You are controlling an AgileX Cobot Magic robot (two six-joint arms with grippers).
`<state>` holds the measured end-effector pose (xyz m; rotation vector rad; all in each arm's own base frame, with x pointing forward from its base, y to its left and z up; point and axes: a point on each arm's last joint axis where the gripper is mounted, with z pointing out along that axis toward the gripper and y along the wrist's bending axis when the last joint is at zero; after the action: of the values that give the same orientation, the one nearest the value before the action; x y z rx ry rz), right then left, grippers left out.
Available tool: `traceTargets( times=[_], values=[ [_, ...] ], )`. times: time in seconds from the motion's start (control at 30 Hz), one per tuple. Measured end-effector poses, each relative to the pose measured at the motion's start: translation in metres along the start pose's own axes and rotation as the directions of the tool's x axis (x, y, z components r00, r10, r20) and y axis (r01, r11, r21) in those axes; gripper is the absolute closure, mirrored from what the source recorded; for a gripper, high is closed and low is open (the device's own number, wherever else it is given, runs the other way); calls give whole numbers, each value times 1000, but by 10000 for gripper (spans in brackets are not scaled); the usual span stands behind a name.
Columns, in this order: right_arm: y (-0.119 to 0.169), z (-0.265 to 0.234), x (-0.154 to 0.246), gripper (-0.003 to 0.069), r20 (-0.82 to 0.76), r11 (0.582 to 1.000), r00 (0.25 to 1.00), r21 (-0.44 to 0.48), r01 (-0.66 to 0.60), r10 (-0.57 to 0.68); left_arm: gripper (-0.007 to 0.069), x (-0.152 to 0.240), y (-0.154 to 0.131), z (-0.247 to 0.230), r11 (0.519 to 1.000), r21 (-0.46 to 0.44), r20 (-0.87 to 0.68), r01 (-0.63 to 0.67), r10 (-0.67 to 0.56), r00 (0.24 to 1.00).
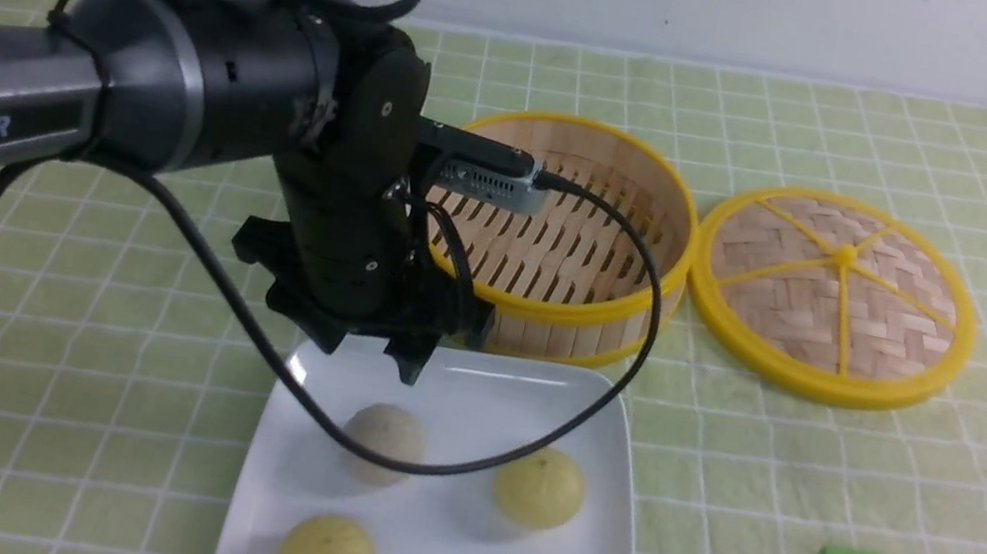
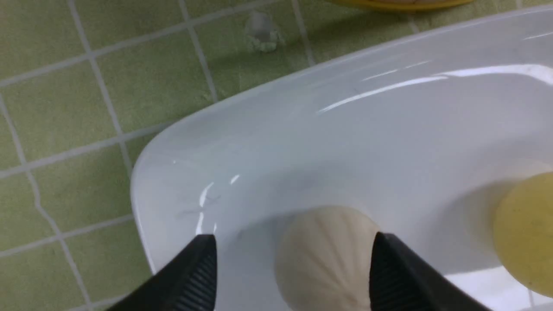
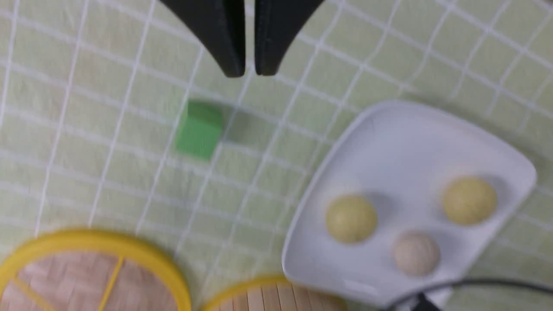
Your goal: Put the steamed buns into the plate on the green tablecloth.
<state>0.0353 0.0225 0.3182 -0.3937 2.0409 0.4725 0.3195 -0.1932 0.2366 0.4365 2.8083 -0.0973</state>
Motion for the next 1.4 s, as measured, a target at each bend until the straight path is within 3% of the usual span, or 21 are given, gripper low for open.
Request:
traceTargets(
  times=[0.27,0.37,0.43,0.67,1.4],
  values=[
    [-9,31,31,599,253,998,965,0,63,-61,209,1,0,0,1000,-3,-8,1,-1,1000],
    [-10,40,37,599,272,997,959,3,79,-77,289,1,0,0,1000,-3,-8,1,-1,1000],
    [-11,44,41,602,267,997,961,4,82,-80,387,1,0,0,1000,-3,-8,1,-1,1000],
    [-10,45,45,673,230,999,972,-18,43,-38,605,0,1,0,1000,-8,-5,-3,3,1000],
    [-10,45,46,662,223,999,974,-23,34,-28,623,-2,5,0,997,-58,21,-47,49,999]
  ],
)
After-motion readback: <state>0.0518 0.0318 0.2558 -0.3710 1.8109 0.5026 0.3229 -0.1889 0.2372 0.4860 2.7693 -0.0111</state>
